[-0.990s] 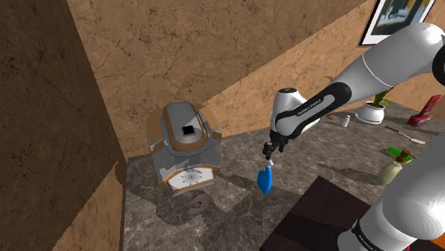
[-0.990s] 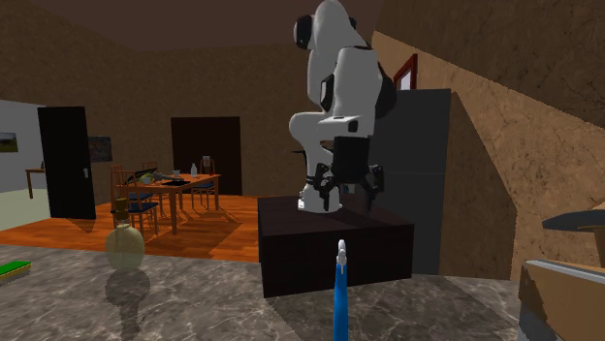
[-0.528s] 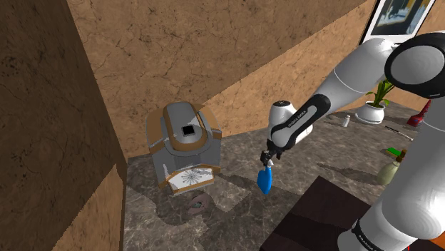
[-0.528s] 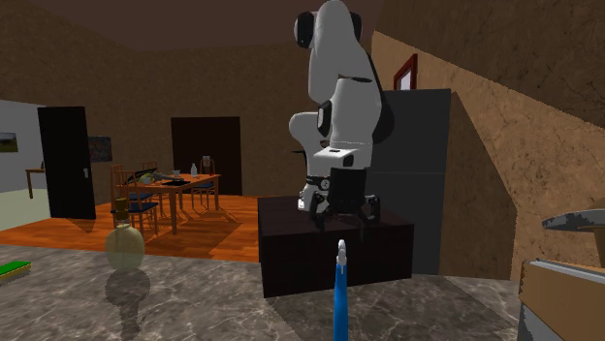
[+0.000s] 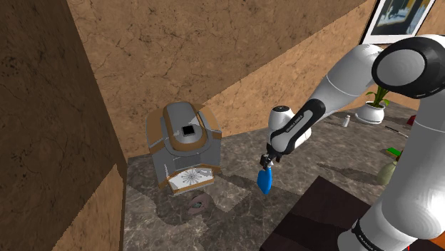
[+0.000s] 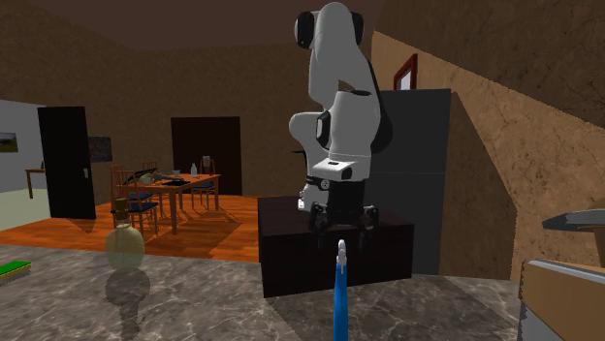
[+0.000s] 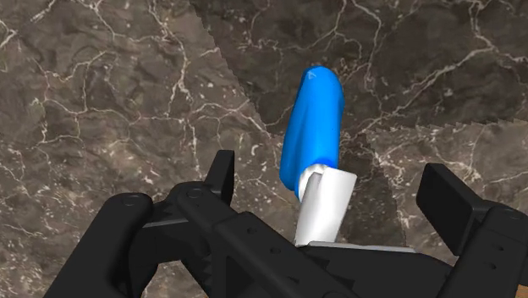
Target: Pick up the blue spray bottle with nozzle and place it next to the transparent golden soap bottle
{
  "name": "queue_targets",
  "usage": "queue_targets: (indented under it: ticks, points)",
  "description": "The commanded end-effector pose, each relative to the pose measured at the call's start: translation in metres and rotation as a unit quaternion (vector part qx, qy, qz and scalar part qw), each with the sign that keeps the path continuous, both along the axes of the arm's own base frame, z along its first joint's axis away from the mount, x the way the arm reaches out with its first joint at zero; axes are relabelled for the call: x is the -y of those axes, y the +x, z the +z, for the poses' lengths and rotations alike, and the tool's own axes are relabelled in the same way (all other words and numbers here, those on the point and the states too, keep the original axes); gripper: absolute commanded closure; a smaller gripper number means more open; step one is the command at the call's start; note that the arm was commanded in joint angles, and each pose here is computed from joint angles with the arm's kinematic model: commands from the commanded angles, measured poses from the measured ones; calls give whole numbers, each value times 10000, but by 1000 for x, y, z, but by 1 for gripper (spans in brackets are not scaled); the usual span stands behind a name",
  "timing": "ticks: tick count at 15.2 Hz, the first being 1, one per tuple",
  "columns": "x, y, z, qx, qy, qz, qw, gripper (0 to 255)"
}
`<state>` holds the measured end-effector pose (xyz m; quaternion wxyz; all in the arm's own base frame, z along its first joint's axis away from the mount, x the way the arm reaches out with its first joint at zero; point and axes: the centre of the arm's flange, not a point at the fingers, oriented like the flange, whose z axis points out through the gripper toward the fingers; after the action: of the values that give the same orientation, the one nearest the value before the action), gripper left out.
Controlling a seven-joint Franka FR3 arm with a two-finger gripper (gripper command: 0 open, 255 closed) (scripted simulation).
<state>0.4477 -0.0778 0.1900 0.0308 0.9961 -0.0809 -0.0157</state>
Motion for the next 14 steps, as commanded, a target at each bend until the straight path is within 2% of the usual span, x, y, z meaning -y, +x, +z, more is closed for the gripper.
queue_targets:
  ticks: [1,3,4,14]
  points:
    - [0,0,0,1,0,0,10000,0]
    - [0,0,0,1,0,0,10000,0]
    - [0,0,0,1,0,0,10000,255]
    - [0,0,5,1,0,0,10000,255]
